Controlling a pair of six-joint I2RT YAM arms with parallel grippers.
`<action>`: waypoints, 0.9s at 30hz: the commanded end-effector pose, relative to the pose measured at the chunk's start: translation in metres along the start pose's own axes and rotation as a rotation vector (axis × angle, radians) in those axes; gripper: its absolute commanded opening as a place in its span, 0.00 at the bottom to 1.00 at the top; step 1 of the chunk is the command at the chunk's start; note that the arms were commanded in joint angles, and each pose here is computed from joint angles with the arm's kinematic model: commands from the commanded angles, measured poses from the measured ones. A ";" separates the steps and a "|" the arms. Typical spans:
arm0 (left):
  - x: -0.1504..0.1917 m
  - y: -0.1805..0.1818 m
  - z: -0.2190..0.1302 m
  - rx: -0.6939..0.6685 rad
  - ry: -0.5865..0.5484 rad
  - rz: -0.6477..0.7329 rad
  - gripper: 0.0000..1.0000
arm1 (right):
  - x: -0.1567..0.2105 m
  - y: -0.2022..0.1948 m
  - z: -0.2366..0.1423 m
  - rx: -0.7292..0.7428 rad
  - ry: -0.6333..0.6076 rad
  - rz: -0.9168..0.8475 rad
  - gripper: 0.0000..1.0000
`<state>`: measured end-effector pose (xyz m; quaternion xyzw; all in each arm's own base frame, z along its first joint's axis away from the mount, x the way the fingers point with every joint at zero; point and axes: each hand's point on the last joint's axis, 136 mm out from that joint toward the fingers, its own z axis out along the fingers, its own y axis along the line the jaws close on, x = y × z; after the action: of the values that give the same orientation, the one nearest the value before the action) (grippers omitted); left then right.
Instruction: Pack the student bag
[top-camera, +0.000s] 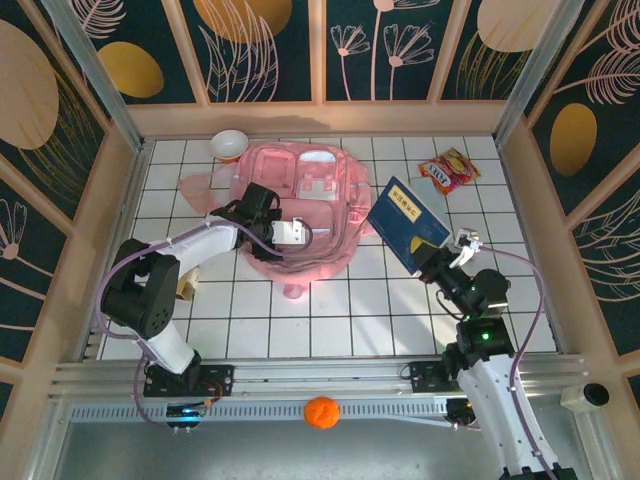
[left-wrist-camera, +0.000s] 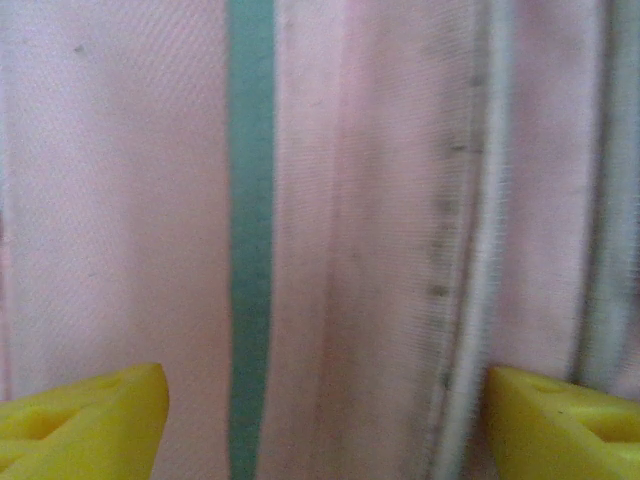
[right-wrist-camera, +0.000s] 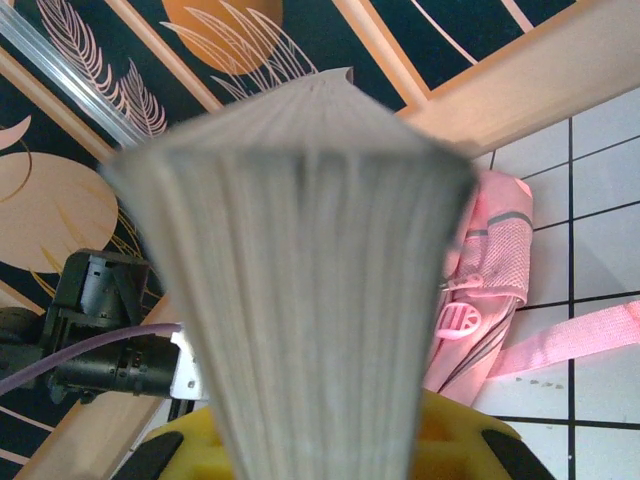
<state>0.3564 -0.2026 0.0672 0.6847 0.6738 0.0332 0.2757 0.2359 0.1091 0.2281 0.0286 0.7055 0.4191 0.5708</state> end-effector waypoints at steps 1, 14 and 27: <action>0.006 0.026 0.006 -0.133 0.043 -0.034 0.72 | -0.018 0.021 -0.003 -0.072 -0.066 -0.026 0.00; -0.105 0.038 -0.106 -0.185 -0.494 -0.249 0.00 | -0.040 0.026 -0.007 -0.055 -0.143 0.047 0.00; -0.144 0.073 -0.150 -0.166 -0.739 -0.534 0.00 | -0.026 -0.016 -0.006 0.216 -0.056 0.415 0.00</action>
<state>0.3424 -0.2618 0.2141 0.4616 0.7223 -0.1611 0.4892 0.2468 0.0886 0.2344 0.1827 0.7051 0.4457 0.5204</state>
